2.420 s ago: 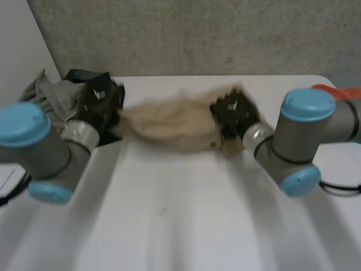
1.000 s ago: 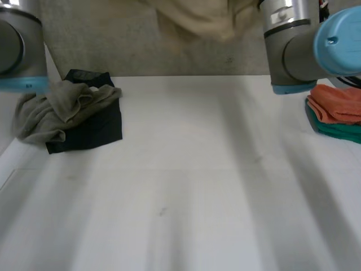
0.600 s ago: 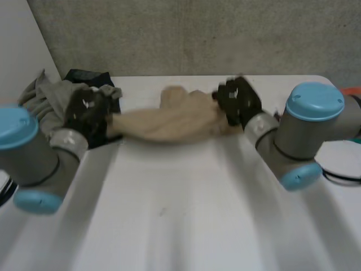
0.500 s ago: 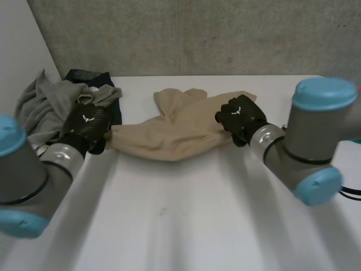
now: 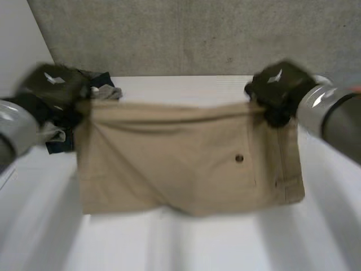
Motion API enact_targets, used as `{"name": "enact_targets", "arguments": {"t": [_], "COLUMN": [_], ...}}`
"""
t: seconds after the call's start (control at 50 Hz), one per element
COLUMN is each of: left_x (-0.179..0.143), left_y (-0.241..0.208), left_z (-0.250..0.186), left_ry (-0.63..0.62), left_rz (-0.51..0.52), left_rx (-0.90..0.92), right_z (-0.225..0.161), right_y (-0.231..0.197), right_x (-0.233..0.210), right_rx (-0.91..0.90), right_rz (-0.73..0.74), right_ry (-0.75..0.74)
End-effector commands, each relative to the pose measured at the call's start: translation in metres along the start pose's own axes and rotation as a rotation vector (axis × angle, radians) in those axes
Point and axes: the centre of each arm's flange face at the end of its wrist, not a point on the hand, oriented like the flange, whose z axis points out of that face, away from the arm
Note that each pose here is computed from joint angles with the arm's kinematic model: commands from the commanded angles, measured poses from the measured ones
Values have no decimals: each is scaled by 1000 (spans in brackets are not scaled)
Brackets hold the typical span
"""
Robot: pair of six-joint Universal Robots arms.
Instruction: Fold the laundry.
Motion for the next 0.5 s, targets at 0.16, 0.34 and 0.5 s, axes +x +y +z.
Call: {"name": "enact_targets", "arguments": {"t": [0.16, 0.34, 0.5], "left_x": [-29, -94, -76], "left_y": [-32, -143, -105], "left_z": [124, 86, 93], "left_ry": [-209, -499, -428], "left_rz": [123, -99, -77], "left_rx": [184, 836, 718], "right_z": [106, 66, 87], "right_y": [-15, -117, -98], "right_x": [20, 93, 70], "right_rx": [200, 938, 919], "right_rz": [-27, -1, -32], "right_ry": [257, 680, 567]}}
